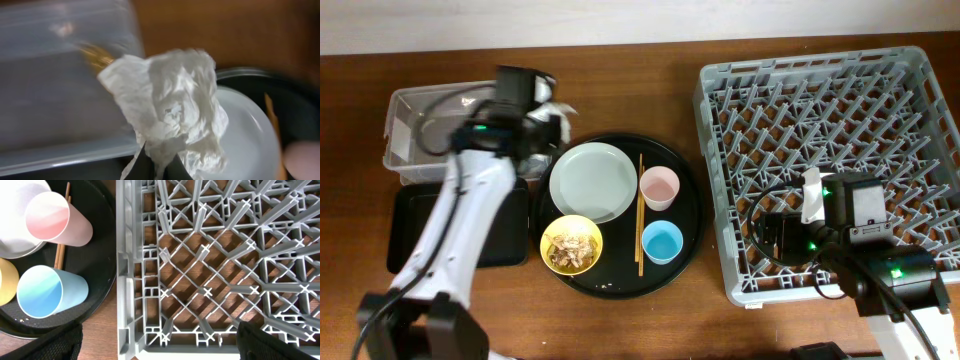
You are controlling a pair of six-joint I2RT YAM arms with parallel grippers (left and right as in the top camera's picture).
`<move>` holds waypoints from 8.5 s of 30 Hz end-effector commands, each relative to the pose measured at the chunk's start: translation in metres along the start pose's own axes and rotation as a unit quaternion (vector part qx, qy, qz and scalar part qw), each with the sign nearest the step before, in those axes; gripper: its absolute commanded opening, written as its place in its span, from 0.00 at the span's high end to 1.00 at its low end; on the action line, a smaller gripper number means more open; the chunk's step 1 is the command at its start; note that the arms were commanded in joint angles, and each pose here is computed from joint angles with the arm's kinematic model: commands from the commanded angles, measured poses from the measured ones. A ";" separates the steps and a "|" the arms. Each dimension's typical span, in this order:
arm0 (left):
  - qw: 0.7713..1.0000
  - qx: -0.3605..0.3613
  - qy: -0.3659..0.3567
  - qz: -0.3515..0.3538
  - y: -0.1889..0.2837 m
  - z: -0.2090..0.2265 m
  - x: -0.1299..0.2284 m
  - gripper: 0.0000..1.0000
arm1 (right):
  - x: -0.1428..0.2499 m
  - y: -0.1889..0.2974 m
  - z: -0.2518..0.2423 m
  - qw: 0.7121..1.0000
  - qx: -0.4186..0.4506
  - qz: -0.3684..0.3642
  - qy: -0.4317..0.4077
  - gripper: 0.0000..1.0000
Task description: Sort waste into correct bins and load items into the dishwasher rack
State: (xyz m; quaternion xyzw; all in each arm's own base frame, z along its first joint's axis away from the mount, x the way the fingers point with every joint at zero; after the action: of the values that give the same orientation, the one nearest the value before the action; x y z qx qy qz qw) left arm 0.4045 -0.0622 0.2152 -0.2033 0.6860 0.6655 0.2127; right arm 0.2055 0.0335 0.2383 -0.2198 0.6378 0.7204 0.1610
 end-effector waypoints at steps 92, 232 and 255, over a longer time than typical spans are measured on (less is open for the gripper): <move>0.753 0.547 0.359 -0.074 0.050 0.152 0.086 1.00 | 0.005 0.005 -0.001 1.000 0.004 0.016 -0.004 0.01; 0.986 0.119 0.082 0.084 0.061 0.027 0.108 0.50 | -0.050 -0.101 -0.112 0.952 0.045 0.278 -0.119 0.19; 0.963 0.244 -0.058 0.098 -0.065 -0.152 0.121 0.52 | -0.066 -0.015 -0.070 0.981 -0.023 0.151 -0.117 0.17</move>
State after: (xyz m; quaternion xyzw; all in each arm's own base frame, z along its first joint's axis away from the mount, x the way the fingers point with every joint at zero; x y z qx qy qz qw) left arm 0.3368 -0.2138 0.1187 -0.0479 0.8345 0.4885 0.2502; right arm 0.2764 -0.0323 0.2497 -0.0330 0.6287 0.7685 0.1144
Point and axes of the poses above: each gripper's point midway between its finger pads, its own y axis back along the fingers, its own z axis along the line the jaws close on, x = y × z, the point moved 5 cm from there along y, back along the fingers, and after that the axes turned 6 degrees about y, right-handed, at the moved point
